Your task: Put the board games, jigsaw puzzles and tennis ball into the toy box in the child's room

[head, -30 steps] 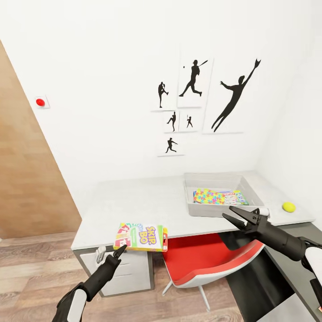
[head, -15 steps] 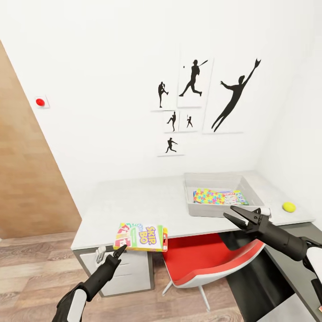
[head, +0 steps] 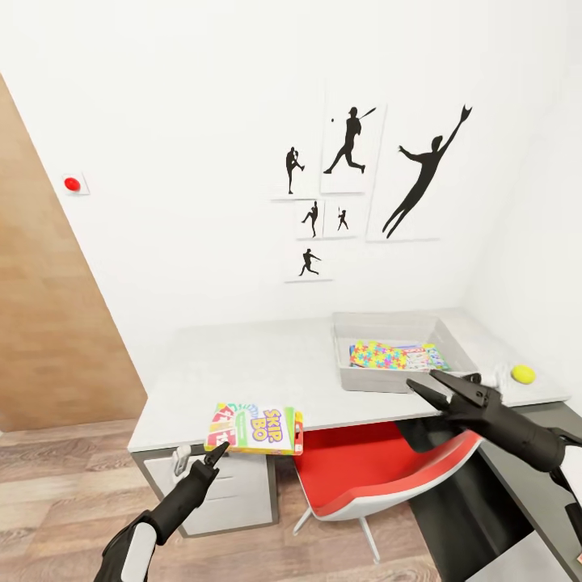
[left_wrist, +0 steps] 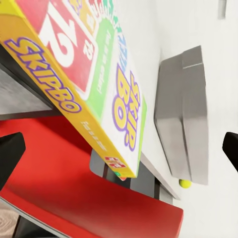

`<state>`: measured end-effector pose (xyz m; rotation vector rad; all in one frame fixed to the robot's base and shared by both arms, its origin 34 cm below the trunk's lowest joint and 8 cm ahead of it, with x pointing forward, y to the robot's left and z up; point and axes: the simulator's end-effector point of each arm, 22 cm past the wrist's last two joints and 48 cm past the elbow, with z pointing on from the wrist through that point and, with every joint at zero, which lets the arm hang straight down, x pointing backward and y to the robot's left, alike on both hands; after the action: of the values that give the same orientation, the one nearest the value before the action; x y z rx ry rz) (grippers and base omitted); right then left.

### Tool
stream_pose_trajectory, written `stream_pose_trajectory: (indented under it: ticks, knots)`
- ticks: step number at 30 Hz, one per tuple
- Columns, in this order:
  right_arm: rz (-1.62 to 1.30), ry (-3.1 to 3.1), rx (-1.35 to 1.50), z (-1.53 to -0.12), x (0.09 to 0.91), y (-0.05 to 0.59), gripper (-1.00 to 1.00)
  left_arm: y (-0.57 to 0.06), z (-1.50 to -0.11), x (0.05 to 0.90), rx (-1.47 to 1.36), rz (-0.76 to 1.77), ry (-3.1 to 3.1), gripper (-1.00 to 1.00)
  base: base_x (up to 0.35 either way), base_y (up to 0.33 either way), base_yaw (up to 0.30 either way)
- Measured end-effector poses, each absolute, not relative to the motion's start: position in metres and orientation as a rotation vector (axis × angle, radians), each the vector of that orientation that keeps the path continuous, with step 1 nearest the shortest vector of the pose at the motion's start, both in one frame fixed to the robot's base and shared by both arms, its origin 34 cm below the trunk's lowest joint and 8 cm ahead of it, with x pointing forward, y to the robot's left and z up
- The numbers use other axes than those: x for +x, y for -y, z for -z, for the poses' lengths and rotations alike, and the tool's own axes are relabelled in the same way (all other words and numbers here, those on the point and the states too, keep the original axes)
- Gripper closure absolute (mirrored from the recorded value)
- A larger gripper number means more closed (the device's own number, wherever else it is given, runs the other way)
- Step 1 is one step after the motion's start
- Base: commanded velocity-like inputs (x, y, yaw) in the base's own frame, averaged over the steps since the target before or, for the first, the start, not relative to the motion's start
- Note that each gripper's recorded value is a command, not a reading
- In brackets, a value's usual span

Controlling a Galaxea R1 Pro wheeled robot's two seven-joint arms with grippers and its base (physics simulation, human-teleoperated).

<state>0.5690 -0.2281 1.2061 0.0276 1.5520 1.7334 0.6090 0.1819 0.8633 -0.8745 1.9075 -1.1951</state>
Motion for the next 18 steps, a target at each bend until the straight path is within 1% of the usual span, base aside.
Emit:
stream_pose_trajectory:
  ticks: [6,18]
  knots:
    - [-1.836,-1.427,-0.05,-1.229,0.553,0.23,-1.0,-0.182,-0.86,0.612,-0.874,1.197,-1.905,-1.0,0.0,0.0,0.0]
    - [-1.837,-1.421,-0.1,-1.234,0.547,0.24,-1.0,-0.182,-0.857,0.614,-0.873,1.199,-1.903,-1.0,0.0,0.0,0.0]
